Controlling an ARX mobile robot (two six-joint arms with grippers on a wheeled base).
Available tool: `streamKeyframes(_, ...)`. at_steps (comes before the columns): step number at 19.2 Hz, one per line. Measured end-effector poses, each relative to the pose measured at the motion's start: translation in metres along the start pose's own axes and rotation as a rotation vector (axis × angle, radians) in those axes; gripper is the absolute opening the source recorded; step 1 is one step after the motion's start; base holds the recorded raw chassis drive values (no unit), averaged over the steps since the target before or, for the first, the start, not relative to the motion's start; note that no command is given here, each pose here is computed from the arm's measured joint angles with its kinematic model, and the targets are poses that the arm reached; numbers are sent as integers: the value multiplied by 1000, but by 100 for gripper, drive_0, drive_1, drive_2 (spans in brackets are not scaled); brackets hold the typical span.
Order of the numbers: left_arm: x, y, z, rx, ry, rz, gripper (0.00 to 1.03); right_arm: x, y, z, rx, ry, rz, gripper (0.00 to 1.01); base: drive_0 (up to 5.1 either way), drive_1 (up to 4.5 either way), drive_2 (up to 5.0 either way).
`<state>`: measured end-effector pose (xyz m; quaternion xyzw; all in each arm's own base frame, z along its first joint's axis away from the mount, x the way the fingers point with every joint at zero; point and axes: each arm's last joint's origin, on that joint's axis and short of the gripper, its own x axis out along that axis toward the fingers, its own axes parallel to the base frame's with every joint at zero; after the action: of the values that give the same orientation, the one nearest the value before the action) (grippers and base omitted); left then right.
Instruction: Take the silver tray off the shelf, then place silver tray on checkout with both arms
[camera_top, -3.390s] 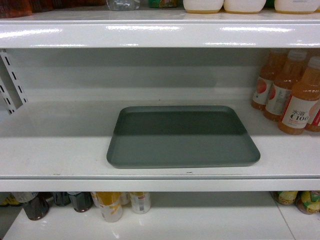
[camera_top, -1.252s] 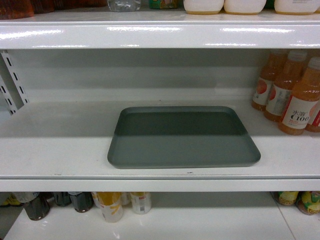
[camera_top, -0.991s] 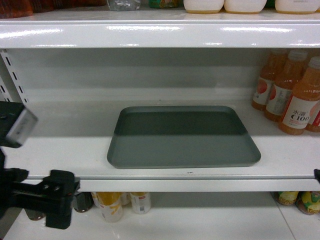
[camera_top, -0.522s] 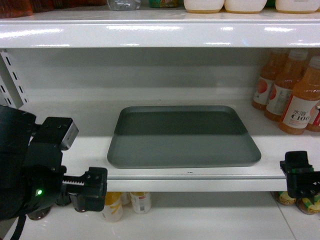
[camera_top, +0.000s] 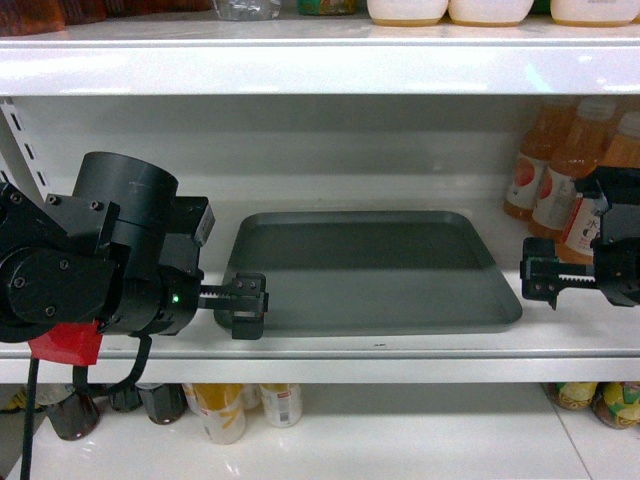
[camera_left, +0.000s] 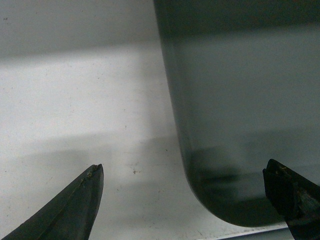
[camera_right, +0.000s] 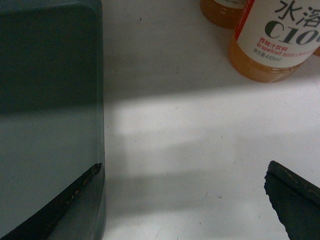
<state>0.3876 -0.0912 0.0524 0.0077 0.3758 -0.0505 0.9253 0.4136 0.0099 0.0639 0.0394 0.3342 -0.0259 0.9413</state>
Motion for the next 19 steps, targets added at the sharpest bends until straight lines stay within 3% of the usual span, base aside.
streamKeyframes(4,13,0,0,-10,24,25,98,22,8,14,10,16,2,98,0,0,0)
streamKeyframes(8,21,-1,7,-16,25,36,98,39,17,18,14,51,25,98,0,0,0)
streamKeyframes(16,26,-4,11,-29,35,46,98,52,45,20,-52,94,40,98,0,0,0)
streamKeyframes(19,30,-4,11,-30,56,51,98,57,49,14,-78,144,8,98,0,0,0)
